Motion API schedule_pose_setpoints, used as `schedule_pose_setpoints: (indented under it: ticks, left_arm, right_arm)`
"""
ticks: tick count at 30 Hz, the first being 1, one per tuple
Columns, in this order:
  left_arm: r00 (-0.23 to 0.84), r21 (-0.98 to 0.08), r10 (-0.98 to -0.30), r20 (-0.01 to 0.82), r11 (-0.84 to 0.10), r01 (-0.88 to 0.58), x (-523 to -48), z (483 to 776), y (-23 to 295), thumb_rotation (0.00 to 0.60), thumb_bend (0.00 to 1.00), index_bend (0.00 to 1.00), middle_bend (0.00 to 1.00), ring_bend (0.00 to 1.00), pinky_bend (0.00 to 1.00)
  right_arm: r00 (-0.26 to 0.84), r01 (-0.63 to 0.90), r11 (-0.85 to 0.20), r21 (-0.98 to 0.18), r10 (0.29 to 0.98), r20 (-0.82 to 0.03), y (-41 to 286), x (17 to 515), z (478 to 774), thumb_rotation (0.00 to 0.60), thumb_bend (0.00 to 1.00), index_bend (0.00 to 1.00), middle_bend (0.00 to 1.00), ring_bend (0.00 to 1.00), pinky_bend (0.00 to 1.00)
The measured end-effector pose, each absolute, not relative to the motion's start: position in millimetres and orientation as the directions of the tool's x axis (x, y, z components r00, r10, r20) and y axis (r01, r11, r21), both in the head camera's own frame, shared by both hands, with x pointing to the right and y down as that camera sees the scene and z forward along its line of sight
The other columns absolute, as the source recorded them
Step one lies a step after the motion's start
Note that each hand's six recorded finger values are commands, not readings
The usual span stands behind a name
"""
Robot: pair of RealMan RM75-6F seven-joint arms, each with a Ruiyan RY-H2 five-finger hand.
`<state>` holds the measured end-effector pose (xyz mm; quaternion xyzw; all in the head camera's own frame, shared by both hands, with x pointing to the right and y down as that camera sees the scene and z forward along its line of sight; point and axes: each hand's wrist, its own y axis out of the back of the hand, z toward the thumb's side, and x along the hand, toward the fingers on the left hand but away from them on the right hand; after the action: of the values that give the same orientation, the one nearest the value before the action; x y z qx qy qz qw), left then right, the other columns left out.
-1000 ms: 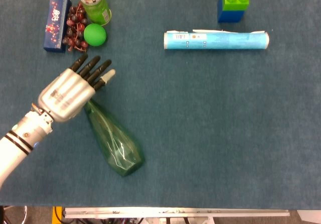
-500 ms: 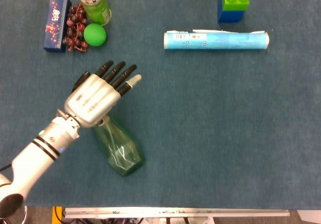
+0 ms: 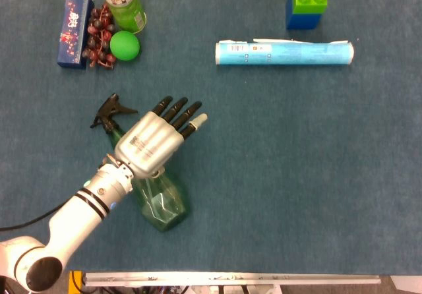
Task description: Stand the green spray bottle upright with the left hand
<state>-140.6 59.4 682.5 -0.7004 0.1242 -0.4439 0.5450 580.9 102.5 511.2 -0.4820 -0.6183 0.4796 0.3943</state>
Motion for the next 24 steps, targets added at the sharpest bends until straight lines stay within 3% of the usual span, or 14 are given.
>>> schedule_pose_setpoints:
  ticks: [15, 24]
  left_arm:
    - [0.568, -0.856, -0.641, 0.517, -0.38, 0.35, -150, 678, 90, 0.6, 0.02, 0.0, 0.0, 0.0, 0.1]
    - [0.519, -0.843, -0.667, 0.534, -0.381, 0.378, -178, 672, 98, 0.6, 0.03, 0.0, 0.0, 0.0, 0.1]
  right_arm:
    - [-0.224, 0.219, 0.078, -0.973, 0.974, 0.028, 103, 581, 511, 0.6, 0.1, 0.48, 0.34, 0.25, 0.36]
    - [-0.223, 0.219, 0.077, -0.973, 0.974, 0.027, 103, 580, 511, 0.6, 0.1, 0.48, 0.34, 0.26, 0.36]
